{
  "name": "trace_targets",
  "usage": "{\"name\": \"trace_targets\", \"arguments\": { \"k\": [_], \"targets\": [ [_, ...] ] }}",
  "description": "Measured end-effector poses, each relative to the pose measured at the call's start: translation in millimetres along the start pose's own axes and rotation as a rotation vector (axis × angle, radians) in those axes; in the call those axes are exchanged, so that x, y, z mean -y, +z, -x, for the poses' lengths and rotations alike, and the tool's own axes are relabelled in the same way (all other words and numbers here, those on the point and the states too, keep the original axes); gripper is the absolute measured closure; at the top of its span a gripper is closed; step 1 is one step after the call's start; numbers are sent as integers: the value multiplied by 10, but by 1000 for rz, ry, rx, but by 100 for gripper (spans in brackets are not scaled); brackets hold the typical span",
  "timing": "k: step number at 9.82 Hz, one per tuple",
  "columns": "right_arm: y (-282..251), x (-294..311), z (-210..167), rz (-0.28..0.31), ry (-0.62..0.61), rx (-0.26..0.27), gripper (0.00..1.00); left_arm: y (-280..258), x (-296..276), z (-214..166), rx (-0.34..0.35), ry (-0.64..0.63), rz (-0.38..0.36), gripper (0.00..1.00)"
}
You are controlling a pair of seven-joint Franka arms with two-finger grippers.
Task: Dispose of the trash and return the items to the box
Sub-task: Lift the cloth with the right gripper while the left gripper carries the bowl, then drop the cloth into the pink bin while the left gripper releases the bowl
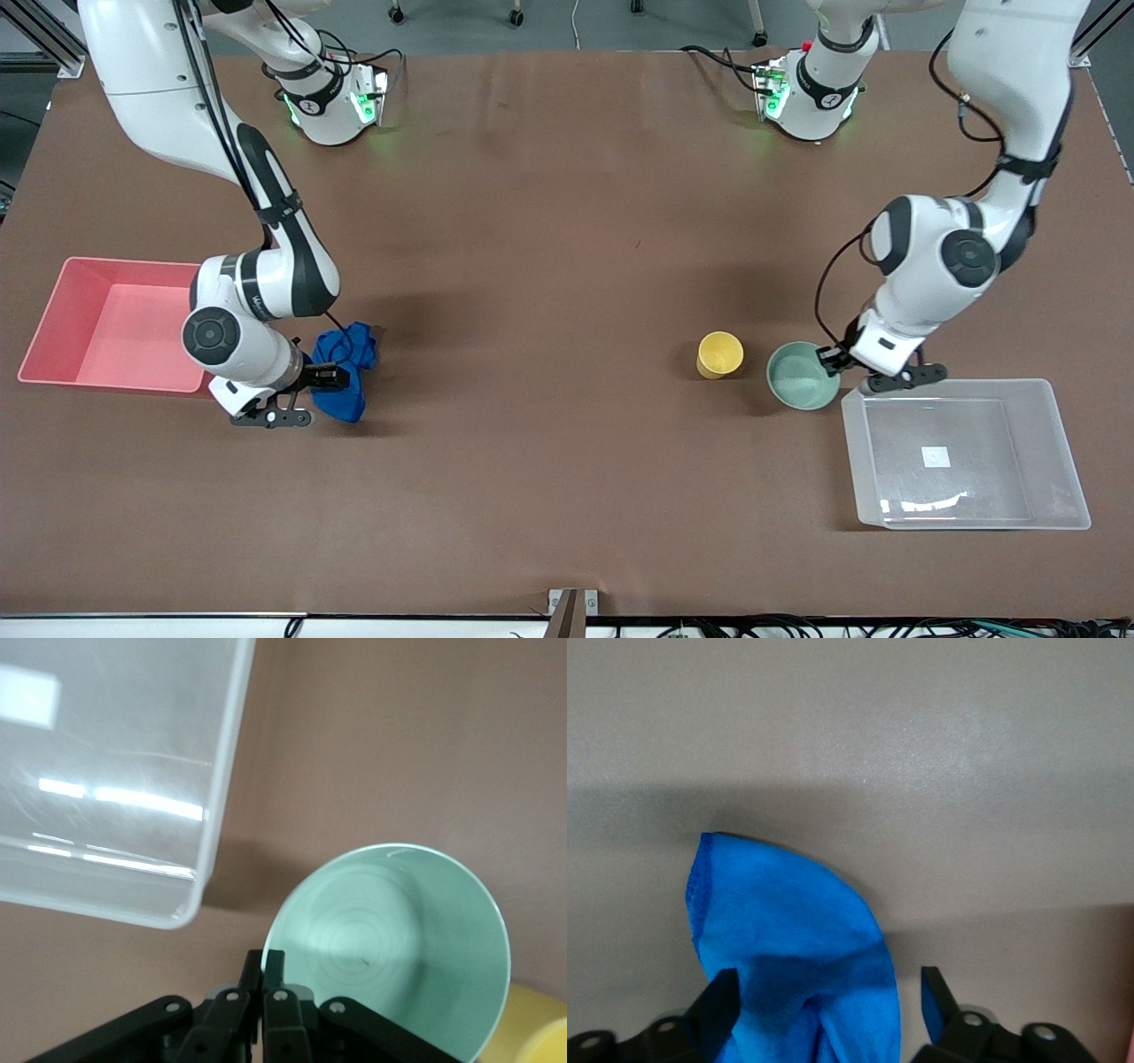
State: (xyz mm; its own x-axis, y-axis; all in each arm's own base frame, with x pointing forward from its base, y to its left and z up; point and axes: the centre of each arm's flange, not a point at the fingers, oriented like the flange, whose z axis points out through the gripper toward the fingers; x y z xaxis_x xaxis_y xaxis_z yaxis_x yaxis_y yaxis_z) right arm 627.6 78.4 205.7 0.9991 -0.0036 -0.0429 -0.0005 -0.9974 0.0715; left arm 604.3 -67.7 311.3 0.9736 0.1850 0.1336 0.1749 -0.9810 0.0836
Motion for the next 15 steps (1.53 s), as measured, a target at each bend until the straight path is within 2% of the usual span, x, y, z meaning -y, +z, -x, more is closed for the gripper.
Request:
{"name": "trace_targets", "arguments": {
  "k": [2, 4, 8, 9, 12, 14, 15],
  "targets": [
    [134, 50, 97, -3, -10, -21, 17, -658, 27, -360, -40, 5, -10, 97],
    [194, 64, 151, -2, -13, -13, 26, -807, 437, -728, -83, 74, -44, 97],
    [-67, 10, 107, 3, -3, 14, 89, -163, 1225, -1159, -33, 241, -53, 97],
    [-284, -48, 63, 4, 7, 16, 95, -25, 1291, -1198, -21, 263, -50, 97],
    [-1064, -589, 0, -4, 72, 23, 95, 453, 1463, -1238, 28, 303, -38, 97],
    [-1563, -1145, 104, -18, 89, 19, 95, 718, 1555, -1203, 61, 307, -30, 96],
    [-1752, -1466, 194, -24, 84, 20, 95, 784, 1553, -1190, 70, 307, -27, 89]
  ]
}}
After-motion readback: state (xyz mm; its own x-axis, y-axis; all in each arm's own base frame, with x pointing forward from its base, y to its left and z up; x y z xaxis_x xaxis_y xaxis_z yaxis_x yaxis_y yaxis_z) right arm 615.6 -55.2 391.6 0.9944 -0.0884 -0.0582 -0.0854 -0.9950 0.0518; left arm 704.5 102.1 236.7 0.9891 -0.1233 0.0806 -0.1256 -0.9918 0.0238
